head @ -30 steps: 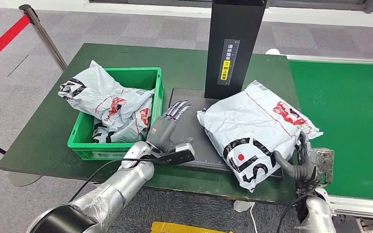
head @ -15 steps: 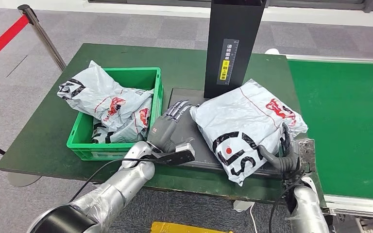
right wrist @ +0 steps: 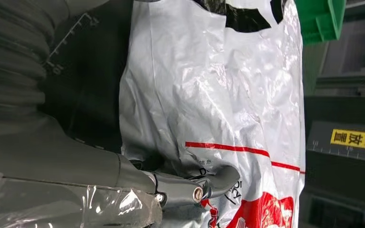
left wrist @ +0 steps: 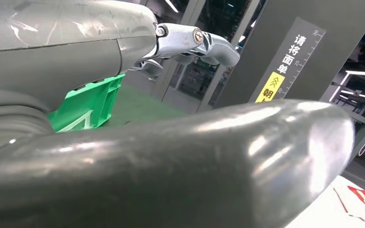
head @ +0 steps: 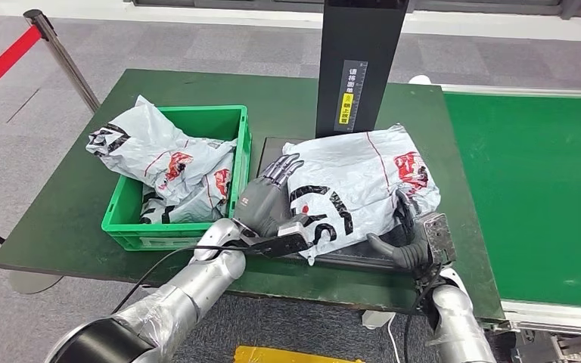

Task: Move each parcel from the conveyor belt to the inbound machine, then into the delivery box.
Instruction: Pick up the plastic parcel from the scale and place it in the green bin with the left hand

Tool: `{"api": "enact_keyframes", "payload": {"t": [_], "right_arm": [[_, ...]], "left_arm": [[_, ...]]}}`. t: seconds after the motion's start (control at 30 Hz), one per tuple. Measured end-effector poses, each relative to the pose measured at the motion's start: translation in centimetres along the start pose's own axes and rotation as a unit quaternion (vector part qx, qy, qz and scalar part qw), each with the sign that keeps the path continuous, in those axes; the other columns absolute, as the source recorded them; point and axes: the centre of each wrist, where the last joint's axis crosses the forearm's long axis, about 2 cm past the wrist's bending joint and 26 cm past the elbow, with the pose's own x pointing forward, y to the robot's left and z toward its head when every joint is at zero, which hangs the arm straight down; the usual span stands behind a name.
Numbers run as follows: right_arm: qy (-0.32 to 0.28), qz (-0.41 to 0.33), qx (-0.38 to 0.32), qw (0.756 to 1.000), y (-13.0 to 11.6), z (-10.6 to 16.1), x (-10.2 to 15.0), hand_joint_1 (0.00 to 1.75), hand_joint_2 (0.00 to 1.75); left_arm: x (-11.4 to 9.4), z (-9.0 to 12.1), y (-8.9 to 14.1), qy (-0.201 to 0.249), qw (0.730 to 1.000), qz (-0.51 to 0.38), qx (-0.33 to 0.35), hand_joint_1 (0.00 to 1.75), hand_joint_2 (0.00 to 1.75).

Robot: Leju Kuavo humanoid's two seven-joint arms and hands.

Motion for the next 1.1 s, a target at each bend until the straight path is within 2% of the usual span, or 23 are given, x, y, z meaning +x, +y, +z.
{"api": "enact_keyframes", "payload": {"t": [0.3,0.67,0.9,1.0,1.1], "right_arm": [[-0.009,-0.008,0.053,0.999,1.4,-1.0,0.5,0.0,1.75],[-0.015,-0.011,0.068,0.997,1.9,-1.5,0.7,0.0,1.75],[-0.034,-0.018,0.121,0.992,3.5,-2.3,1.4,0.0,1.75],[-0.046,-0.018,0.12,0.992,3.7,-1.7,1.9,0.0,1.75],[-0.082,-0.043,0.11,0.99,3.2,0.2,2.9,0.0,1.75]], "left_arm": [[0.6,-0.9,0.4,-0.005,1.0,0.0,0.006,0.0,0.0],[0.8,-1.2,0.5,-0.006,1.0,0.001,0.009,0.0,0.0],[0.8,-1.2,0.6,0.0,1.0,0.001,0.01,0.0,0.0],[0.6,-1.2,0.7,0.007,1.0,0.001,0.011,0.0,0.0],[0.1,-0.9,0.8,0.02,1.0,-0.003,0.012,0.0,0.0]]}}
